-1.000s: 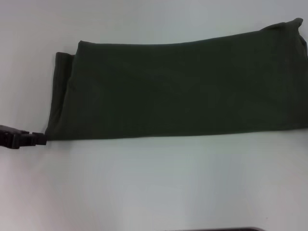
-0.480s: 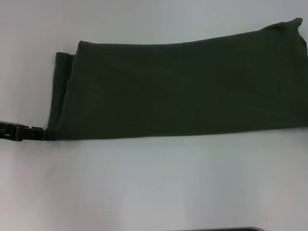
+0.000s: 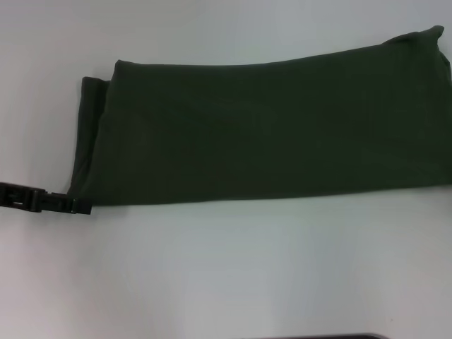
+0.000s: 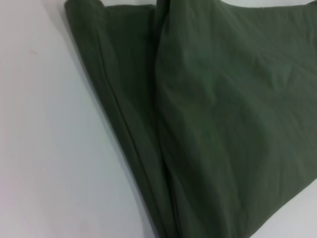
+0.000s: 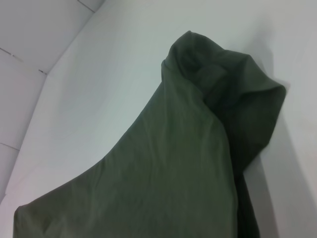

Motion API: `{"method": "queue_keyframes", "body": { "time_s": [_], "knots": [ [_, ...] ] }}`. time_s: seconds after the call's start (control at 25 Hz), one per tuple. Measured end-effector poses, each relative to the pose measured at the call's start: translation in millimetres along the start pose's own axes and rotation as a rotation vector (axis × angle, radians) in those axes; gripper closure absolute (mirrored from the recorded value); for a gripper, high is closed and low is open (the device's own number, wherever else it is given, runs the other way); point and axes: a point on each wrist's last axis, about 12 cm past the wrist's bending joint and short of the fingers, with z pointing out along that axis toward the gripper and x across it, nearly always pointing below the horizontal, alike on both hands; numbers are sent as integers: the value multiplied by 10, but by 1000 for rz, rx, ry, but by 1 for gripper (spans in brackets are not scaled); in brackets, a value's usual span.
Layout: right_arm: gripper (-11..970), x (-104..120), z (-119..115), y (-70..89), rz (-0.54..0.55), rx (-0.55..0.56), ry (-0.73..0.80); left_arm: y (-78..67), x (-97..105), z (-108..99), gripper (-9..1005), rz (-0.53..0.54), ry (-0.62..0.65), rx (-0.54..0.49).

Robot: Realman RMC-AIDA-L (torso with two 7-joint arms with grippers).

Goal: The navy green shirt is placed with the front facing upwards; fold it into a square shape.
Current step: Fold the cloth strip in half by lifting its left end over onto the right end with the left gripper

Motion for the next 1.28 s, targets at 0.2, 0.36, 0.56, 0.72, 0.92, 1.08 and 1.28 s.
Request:
{"method": "queue_keyframes", "body": {
  "time_s": [0.2, 0.36, 0.56, 0.72, 0.92, 1.08, 1.28],
  "knots": [
    [949, 0, 0, 0, 1, 0, 0, -23, -38, 19, 170, 10, 2, 7],
    [949, -1, -1, 0, 1, 0, 0, -44, -51, 62, 174, 24, 22, 7],
    [950, -4, -3, -2, 0, 1, 0, -56, -49, 90, 178, 27, 29, 10],
    [950, -4, -4, -2, 0, 1, 0, -57, -51, 94, 181, 29, 28, 8],
    [950, -4, -4, -2, 0, 1, 0, -53, -58, 101, 185, 31, 23, 1],
    [949, -8, -7, -3, -1, 2, 0, -40, -82, 98, 327, 31, 14, -14],
    [949, -12, -12, -4, -2, 3, -1, -22, -116, 101, 544, 33, 2, -34]
  ]
}}
